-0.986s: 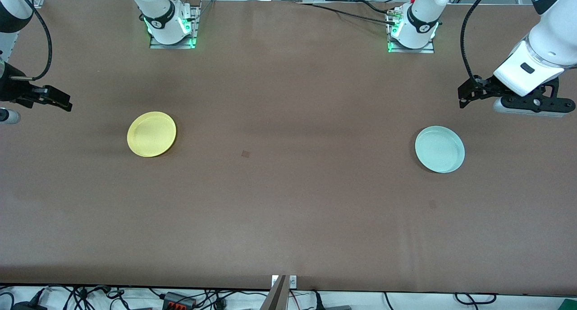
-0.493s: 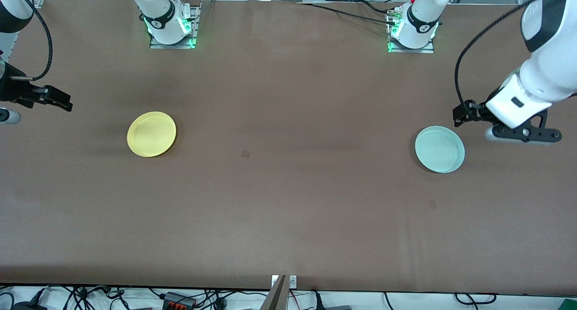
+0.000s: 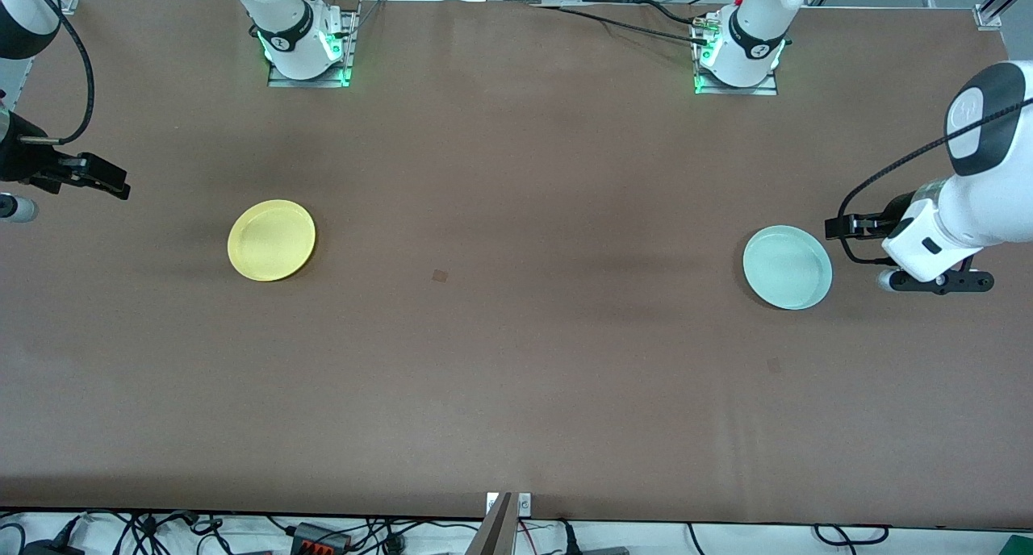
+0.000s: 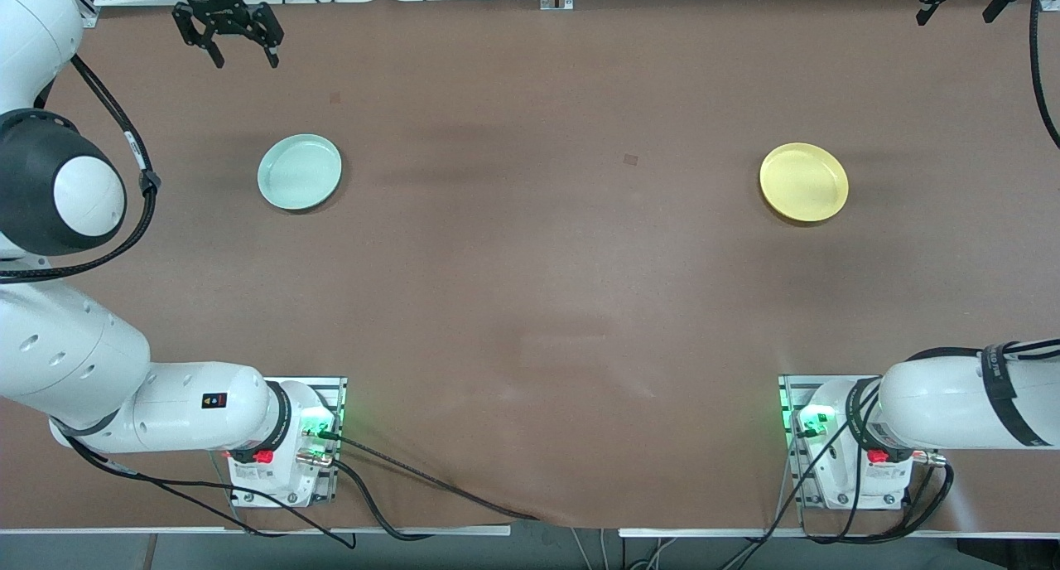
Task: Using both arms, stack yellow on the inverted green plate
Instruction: 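Move the right gripper to the yellow plate while the left gripper approaches green, then grip the yellow plate rim with the right gripper while the left grips green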
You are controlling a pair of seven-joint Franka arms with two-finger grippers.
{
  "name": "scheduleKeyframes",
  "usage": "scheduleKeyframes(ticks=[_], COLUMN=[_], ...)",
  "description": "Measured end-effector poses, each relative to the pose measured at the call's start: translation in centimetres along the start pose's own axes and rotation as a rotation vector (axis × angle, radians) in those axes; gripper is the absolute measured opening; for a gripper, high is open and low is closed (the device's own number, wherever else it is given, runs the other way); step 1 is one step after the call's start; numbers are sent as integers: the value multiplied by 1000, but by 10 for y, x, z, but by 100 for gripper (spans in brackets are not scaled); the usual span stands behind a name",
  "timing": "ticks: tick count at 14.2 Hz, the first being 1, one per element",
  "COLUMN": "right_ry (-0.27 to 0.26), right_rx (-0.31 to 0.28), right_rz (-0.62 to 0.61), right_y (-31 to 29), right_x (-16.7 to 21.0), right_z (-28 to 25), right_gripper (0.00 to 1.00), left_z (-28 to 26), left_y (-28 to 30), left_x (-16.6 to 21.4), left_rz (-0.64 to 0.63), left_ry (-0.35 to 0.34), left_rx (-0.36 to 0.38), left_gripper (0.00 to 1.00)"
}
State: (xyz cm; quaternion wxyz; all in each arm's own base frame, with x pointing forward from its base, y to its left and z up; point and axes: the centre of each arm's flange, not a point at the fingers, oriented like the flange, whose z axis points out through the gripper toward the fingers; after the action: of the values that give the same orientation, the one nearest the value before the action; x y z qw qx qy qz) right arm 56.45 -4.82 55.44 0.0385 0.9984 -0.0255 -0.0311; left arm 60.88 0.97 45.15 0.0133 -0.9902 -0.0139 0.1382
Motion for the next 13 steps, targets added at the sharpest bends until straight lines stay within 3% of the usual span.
scheduleKeyframes(ticks=[6,13], right_ry=[-39,-156], right_rx=[3,0], right_rz=[-7,-40], right_y=[-4,-25], right_x=[5,30], right_z=[20,91], right_gripper=[100,100], left_z=[76,195], left_y=[-89,-141], left_x=[23,41], left_rz=[-10,124], left_ry=[-141,-32], left_rx=[-62,-217], left_gripper=[100,100])
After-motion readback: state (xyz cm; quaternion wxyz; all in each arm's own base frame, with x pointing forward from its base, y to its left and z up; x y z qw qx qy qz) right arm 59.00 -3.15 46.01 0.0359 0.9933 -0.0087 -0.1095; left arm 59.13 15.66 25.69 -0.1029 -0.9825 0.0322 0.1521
